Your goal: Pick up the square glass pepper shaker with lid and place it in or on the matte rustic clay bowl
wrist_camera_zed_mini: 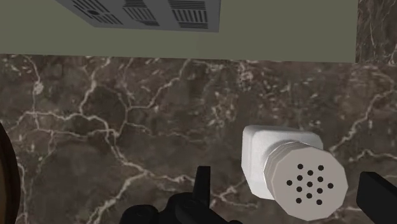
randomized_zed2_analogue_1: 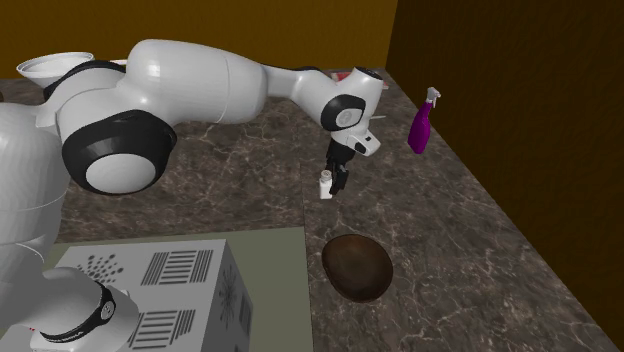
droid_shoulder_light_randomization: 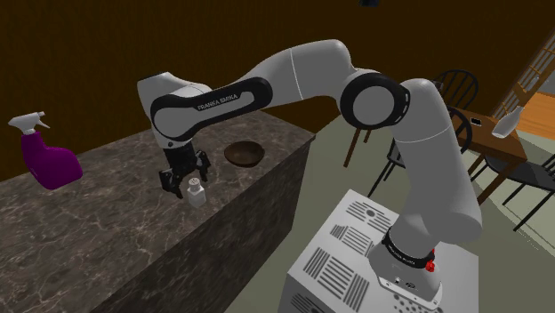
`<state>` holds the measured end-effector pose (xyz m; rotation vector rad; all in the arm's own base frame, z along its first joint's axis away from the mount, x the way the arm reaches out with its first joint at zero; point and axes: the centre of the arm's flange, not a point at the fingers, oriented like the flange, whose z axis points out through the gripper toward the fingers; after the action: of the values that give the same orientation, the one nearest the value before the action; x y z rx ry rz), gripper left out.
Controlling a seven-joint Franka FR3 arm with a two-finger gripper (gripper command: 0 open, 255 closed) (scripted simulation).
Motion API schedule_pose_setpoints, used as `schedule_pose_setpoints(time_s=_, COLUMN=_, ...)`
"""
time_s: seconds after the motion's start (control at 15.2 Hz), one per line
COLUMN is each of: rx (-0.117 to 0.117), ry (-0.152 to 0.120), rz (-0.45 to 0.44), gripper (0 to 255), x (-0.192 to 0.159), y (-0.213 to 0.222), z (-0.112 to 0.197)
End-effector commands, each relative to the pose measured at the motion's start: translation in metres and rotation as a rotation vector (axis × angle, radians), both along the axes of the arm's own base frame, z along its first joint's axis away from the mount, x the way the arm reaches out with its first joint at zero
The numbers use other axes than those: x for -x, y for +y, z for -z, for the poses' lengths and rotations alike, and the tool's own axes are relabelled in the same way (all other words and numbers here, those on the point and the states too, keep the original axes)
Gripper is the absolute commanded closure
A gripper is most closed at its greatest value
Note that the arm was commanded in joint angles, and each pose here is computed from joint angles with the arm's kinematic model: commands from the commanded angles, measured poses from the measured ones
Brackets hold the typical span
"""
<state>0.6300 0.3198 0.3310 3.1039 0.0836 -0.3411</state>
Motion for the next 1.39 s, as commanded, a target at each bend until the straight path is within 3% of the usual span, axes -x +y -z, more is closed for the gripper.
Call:
schedule_pose_setpoints(time_s=0.0, rx=0.0, ry=0.0, rz=0.0, gripper=255, x=0.0, y=0.0, z=0.0)
schedule_pose_setpoints(time_s=0.59, rx=0.0, ry=0.0, rz=0.0, gripper=255, x=0.0, y=0.0, z=0.0)
schedule_pose_setpoints(time_s=1.32, rx=0.0, ry=0.0, rz=0.0, gripper=255, x=0.0, y=0.0, z=-0.058)
